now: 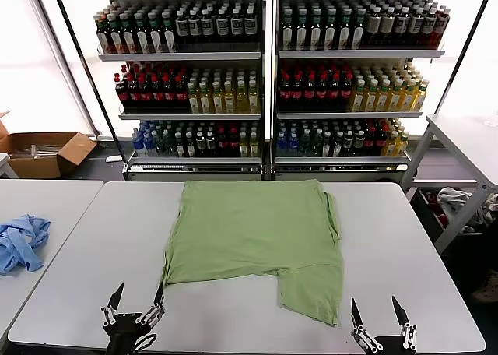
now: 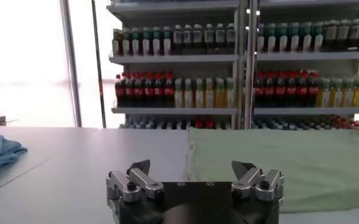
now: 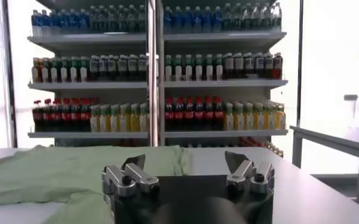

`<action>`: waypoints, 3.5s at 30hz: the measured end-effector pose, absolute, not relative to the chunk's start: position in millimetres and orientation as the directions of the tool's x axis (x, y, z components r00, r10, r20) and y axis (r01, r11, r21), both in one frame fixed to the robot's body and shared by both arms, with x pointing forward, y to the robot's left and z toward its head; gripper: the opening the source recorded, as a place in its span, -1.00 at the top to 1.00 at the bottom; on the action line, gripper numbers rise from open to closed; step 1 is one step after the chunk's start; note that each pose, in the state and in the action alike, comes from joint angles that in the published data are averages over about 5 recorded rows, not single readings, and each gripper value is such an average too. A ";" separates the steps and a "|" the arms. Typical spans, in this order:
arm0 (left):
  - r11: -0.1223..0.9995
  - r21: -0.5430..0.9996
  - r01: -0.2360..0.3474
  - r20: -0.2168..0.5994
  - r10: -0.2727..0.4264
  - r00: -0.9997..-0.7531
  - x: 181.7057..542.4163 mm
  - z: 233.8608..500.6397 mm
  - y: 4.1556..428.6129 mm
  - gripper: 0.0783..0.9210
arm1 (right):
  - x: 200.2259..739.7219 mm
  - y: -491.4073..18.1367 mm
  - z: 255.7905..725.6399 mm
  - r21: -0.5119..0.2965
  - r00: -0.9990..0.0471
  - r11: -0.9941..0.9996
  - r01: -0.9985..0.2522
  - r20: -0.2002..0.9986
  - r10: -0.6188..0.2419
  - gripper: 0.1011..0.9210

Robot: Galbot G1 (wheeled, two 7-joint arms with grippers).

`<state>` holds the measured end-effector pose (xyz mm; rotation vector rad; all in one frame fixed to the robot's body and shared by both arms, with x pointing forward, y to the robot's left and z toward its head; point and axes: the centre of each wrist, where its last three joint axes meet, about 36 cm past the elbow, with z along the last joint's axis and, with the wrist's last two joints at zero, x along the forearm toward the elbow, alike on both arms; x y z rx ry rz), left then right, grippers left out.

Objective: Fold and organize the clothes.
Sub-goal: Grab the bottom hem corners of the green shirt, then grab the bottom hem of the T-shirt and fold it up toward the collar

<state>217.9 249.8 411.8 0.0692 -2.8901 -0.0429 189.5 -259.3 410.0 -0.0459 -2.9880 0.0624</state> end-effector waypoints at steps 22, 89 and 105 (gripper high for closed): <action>0.999 0.003 0.039 0.507 0.032 -0.861 272.7 458.2 252.8 -0.77 | 231.1 -234.9 447.2 -0.012 -0.870 1.000 0.003 0.492 0.008 -0.76; 0.994 -0.091 0.061 0.527 0.100 -0.844 325.1 414.4 268.2 1.00 | 258.1 -213.3 436.7 -0.018 -0.903 0.998 -0.054 0.428 -0.041 0.99; 0.992 -0.121 0.040 0.428 0.088 -0.899 359.9 453.6 261.1 1.00 | 326.5 -243.0 457.3 -0.147 -0.938 0.977 -0.152 0.333 -0.096 0.99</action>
